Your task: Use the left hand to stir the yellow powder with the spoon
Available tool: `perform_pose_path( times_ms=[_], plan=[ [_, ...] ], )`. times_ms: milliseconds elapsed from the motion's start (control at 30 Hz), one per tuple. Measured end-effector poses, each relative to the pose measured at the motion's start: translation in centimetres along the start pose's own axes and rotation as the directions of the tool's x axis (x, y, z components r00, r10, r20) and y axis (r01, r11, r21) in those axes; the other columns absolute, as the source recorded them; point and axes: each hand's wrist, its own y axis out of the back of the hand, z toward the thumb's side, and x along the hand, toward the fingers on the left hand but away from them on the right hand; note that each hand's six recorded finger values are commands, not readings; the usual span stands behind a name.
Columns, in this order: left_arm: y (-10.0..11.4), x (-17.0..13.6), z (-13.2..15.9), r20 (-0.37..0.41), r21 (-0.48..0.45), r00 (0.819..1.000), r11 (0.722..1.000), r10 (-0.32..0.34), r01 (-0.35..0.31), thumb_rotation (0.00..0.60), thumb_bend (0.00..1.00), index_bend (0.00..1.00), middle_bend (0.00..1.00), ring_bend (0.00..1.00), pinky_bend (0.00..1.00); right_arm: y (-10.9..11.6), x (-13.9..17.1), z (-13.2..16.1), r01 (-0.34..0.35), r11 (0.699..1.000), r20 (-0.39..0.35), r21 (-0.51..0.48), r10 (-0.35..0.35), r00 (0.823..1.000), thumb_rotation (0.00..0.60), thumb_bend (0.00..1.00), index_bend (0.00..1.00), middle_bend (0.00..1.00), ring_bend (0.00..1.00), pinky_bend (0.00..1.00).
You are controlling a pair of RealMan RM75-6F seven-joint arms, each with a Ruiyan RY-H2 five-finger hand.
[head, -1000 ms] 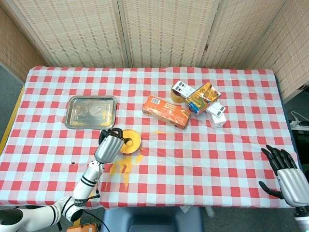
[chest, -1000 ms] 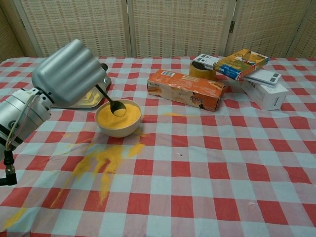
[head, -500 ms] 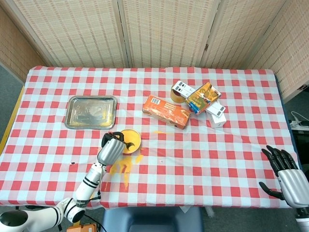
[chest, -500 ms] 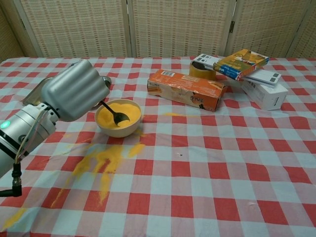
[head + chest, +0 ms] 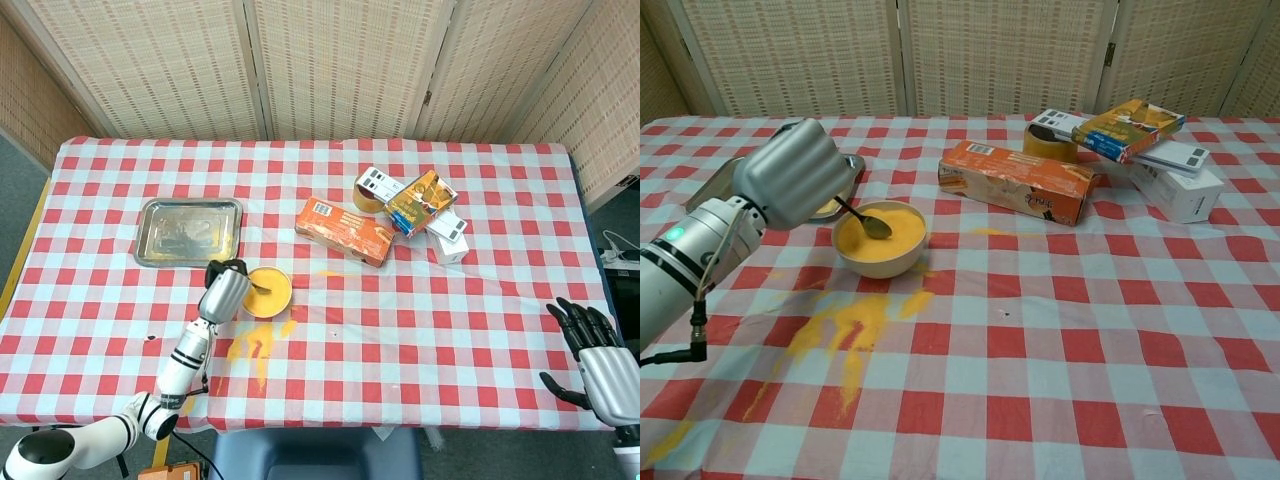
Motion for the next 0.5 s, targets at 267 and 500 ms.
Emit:
perform_pose_path(
  times_ms=[267, 500],
  plan=[
    [-0.6, 0.5, -0.8, -0.027, -0.007, 1.000, 1.000, -0.015, 0.015, 0.600, 0.49, 0.91, 1.00, 1.00, 1.00, 0.0, 0.0, 0.0, 0.002, 1.000, 0.003, 0.001, -0.002, 1.000, 0.600, 0.15, 0.00, 0.00, 0.00, 0.00],
    [-0.5, 0.6, -1.9, -0.055, -0.027, 0.998, 1.000, -0.016, 0.015, 0.600, 0.49, 0.91, 1.00, 1.00, 1.00, 0.1, 0.1, 0.1, 0.004, 1.000, -0.002, -0.001, -0.004, 1.000, 0.600, 0.15, 0.00, 0.00, 0.00, 0.00]
  ],
)
